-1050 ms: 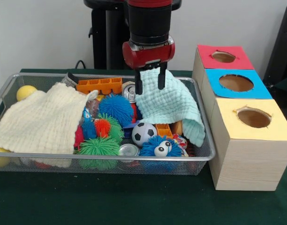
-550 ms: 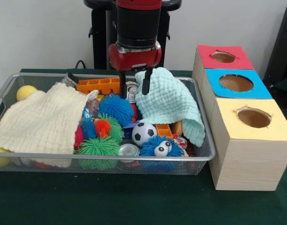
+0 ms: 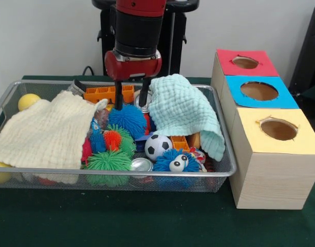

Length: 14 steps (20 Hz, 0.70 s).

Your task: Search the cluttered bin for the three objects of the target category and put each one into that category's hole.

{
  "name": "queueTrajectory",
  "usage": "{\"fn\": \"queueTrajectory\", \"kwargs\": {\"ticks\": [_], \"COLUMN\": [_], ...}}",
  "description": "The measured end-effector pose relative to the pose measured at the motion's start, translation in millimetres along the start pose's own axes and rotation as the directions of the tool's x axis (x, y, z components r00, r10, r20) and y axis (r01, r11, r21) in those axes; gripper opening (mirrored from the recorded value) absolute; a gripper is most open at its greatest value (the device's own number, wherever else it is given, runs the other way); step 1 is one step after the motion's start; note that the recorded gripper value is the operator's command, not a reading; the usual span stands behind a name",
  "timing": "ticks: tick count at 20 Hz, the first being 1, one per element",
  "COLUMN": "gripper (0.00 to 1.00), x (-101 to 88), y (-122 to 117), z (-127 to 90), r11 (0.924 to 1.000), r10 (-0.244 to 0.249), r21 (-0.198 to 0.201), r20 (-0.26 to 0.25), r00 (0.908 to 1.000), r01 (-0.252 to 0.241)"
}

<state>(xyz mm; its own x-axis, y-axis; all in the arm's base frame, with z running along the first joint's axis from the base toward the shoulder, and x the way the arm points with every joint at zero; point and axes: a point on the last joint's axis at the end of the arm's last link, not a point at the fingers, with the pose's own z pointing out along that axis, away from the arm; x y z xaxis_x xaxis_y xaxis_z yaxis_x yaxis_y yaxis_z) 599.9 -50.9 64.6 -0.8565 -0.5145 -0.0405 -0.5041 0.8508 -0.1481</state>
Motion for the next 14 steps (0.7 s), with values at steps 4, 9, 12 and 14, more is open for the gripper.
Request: {"fn": "queueTrajectory", "kwargs": {"ticks": [4,9,12,14], "gripper": [1.00,1.00,1.00,1.00], "x": [3.6,1.9,1.7,2.5], "y": [-3.4,-6.7,-7.8,-8.5], "z": [6.3,11.2,13.5,14.9], "r11": [0.9997,0.9976,0.9959,0.9950], "r10": [-0.015,-0.048,-0.063,-0.070], "r21": [0.018,0.050,0.063,0.070], "r20": [-0.010,-0.015,-0.018,-0.022], "r00": [0.9998,0.9987,0.9978,0.9973], "r01": [0.015,0.048,0.064,0.071]}}
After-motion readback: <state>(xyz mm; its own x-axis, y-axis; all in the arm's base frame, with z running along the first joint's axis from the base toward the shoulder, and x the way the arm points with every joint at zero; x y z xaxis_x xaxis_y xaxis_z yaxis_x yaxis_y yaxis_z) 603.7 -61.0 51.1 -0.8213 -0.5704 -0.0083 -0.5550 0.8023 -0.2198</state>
